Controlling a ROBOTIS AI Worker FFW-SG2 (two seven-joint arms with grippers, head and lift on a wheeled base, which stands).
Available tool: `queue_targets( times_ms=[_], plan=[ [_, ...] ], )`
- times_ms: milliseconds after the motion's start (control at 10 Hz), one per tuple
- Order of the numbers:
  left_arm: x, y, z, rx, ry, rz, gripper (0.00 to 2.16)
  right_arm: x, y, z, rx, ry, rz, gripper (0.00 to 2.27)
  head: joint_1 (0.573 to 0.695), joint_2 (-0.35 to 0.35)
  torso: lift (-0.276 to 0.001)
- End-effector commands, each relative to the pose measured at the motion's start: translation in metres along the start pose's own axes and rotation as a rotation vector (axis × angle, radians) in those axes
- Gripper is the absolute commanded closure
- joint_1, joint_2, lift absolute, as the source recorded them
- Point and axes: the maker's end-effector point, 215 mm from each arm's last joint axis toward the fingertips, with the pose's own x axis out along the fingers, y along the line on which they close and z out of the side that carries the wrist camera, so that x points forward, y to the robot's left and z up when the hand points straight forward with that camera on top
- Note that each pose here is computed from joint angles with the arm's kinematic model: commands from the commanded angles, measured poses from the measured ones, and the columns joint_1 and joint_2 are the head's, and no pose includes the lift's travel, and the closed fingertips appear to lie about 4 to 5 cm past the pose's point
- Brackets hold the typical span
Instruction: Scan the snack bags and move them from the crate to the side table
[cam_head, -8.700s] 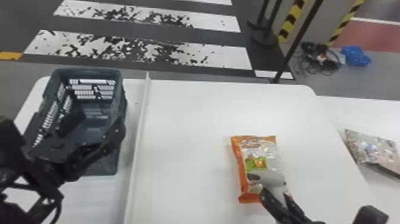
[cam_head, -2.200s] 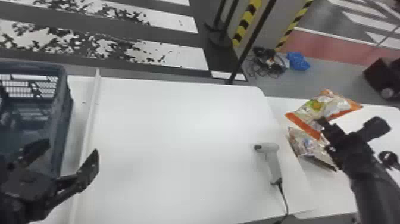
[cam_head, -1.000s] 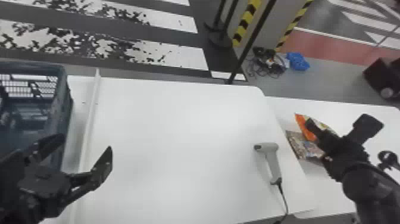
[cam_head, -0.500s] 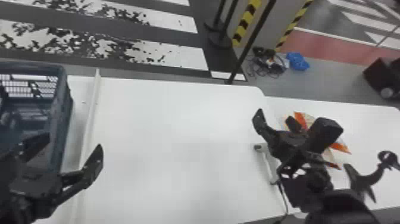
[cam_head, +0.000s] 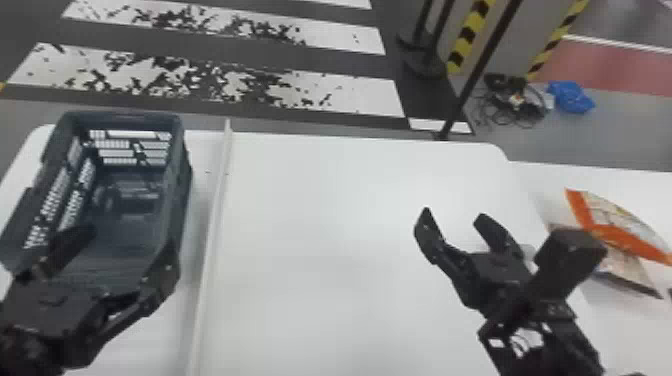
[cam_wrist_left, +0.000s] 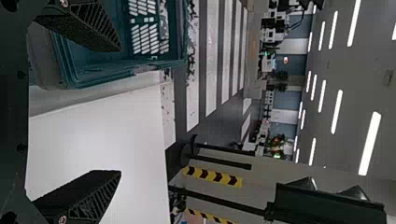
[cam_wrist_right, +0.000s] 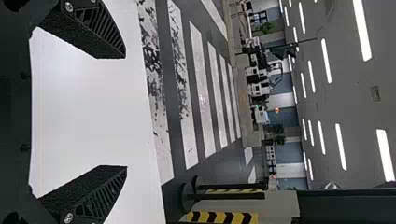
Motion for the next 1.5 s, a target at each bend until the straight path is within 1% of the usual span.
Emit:
queue_targets(
  times_ms=[0, 100, 200, 300, 400, 600, 800, 900, 1100, 1400],
  plan=[
    [-0.017, 0.012, 0.015, 0.005, -0.067, 0.038, 0.05, -0.018, 0.012, -0.014, 0.002, 0.025, 0.019, 0.09, 0.695, -0.123, -0.087],
    [-0.031, 0.012, 0.008, -0.004, -0.053, 0.064, 0.05, -0.035, 0.013, -0.023, 0.011, 0.038, 0.017, 0.09, 0.695, -0.102, -0.087],
    [-0.042, 0.005, 0.003, -0.017, -0.057, 0.06, 0.05, -0.05, 0.011, -0.029, 0.02, 0.037, 0.011, 0.08, 0.695, -0.08, -0.087],
    [-0.049, 0.004, -0.005, -0.031, -0.04, 0.079, 0.05, -0.061, 0.014, -0.035, 0.026, 0.044, 0.023, 0.06, 0.695, -0.082, -0.087],
    [-0.056, -0.001, -0.004, -0.039, -0.052, 0.079, 0.05, -0.072, 0.018, -0.032, 0.021, 0.016, 0.026, 0.06, 0.695, -0.083, -0.087],
    [-0.061, -0.009, -0.012, -0.06, -0.028, 0.083, 0.05, -0.087, 0.019, -0.043, 0.021, 0.042, 0.03, 0.06, 0.695, -0.09, -0.087],
    [-0.064, -0.009, -0.02, -0.06, -0.009, 0.09, 0.05, -0.096, 0.025, -0.055, 0.014, 0.077, 0.048, 0.06, 0.695, -0.101, -0.087],
    [-0.065, -0.007, -0.019, -0.058, -0.011, 0.093, 0.05, -0.098, 0.024, -0.057, 0.012, 0.083, 0.047, 0.06, 0.695, -0.099, -0.087],
    [-0.066, -0.008, -0.016, -0.055, -0.012, 0.085, 0.05, -0.099, 0.018, -0.055, 0.002, 0.079, 0.036, 0.06, 0.695, -0.091, -0.087],
    [-0.067, -0.013, -0.023, -0.063, 0.007, 0.068, 0.05, -0.1, 0.015, -0.047, 0.005, 0.055, 0.031, 0.06, 0.695, -0.107, -0.087]
  ],
)
